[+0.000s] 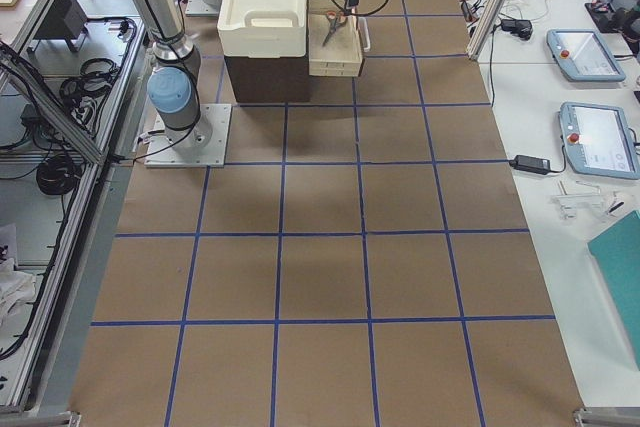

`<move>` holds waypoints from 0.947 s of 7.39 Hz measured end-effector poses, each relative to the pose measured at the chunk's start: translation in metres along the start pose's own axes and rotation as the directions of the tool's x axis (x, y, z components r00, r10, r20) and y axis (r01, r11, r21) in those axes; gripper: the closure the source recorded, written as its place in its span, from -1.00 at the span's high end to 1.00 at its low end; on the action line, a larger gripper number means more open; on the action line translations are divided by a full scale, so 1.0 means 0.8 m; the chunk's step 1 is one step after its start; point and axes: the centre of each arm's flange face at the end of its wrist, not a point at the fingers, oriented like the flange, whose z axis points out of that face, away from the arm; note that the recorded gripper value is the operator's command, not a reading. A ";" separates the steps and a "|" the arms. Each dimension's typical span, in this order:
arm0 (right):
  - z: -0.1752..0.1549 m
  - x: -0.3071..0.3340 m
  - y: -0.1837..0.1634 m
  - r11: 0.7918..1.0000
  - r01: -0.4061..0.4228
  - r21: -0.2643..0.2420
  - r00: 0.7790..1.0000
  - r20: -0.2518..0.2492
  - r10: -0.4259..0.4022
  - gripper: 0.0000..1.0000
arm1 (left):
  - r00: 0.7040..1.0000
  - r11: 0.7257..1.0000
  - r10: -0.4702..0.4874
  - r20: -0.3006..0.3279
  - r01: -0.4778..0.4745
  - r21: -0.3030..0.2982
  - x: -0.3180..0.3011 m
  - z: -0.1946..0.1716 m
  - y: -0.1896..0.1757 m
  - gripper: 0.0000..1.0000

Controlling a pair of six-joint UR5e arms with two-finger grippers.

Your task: Place scissors in drawer with both arms

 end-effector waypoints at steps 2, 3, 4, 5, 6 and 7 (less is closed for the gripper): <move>-0.001 0.001 -0.001 1.000 -0.010 0.010 1.000 -0.008 0.010 1.00 | 0.980 0.977 -0.200 0.009 0.200 -0.079 -0.087 0.001 0.030 1.00; -0.003 0.001 -0.003 0.999 -0.026 0.021 1.000 -0.006 0.026 1.00 | 0.966 0.959 -0.260 0.016 0.260 -0.115 -0.120 0.005 0.046 1.00; -0.004 0.002 -0.004 0.998 -0.051 0.035 0.999 -0.003 0.051 1.00 | 0.956 0.945 -0.294 0.024 0.294 -0.143 -0.136 0.009 0.056 1.00; -0.005 0.003 -0.005 0.996 -0.073 0.044 0.997 -0.004 0.073 1.00 | 0.943 0.929 -0.333 0.024 0.332 -0.165 -0.139 0.014 0.062 1.00; -0.005 0.005 -0.006 0.993 -0.108 0.048 0.994 -0.002 0.108 1.00 | 0.923 0.907 -0.385 0.013 0.381 -0.180 -0.134 0.017 0.065 1.00; -0.005 0.005 -0.008 0.989 -0.140 0.055 0.990 0.000 0.140 1.00 | 0.908 0.892 -0.420 0.000 0.412 -0.185 -0.128 0.017 0.067 1.00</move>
